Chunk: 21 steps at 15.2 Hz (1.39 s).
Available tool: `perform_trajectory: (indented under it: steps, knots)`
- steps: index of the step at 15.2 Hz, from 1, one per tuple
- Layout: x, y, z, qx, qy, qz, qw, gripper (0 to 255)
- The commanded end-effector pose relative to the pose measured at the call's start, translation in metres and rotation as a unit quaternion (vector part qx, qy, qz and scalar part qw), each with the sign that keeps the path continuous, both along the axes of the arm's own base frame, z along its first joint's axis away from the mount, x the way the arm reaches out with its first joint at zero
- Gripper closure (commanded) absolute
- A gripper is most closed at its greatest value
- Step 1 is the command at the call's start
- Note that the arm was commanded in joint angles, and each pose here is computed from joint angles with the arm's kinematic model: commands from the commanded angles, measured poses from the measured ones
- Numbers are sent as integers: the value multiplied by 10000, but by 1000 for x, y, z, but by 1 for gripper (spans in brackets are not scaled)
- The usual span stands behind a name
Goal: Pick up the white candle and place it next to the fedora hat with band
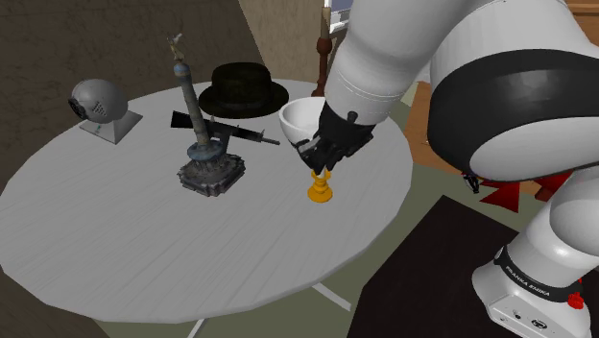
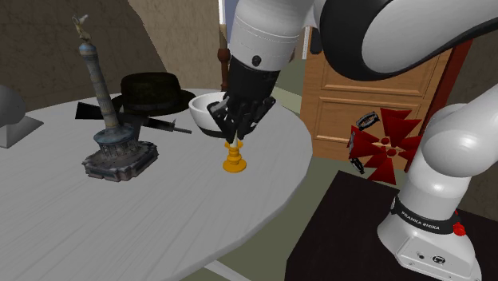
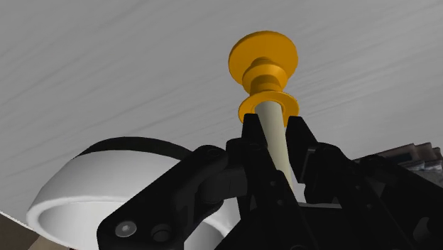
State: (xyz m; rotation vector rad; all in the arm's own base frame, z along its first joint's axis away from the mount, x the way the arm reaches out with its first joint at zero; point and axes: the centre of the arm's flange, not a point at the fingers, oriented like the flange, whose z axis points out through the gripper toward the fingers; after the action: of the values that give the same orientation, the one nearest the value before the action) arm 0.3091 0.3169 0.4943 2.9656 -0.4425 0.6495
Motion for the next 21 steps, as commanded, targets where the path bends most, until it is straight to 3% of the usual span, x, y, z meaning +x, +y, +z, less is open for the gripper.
perform_trajectory:
  steps: [1,21]
  knots:
    - [1,0,9,-1,2,-1,10000,255]
    - [1,0,115,-1,2,-1,10000,255]
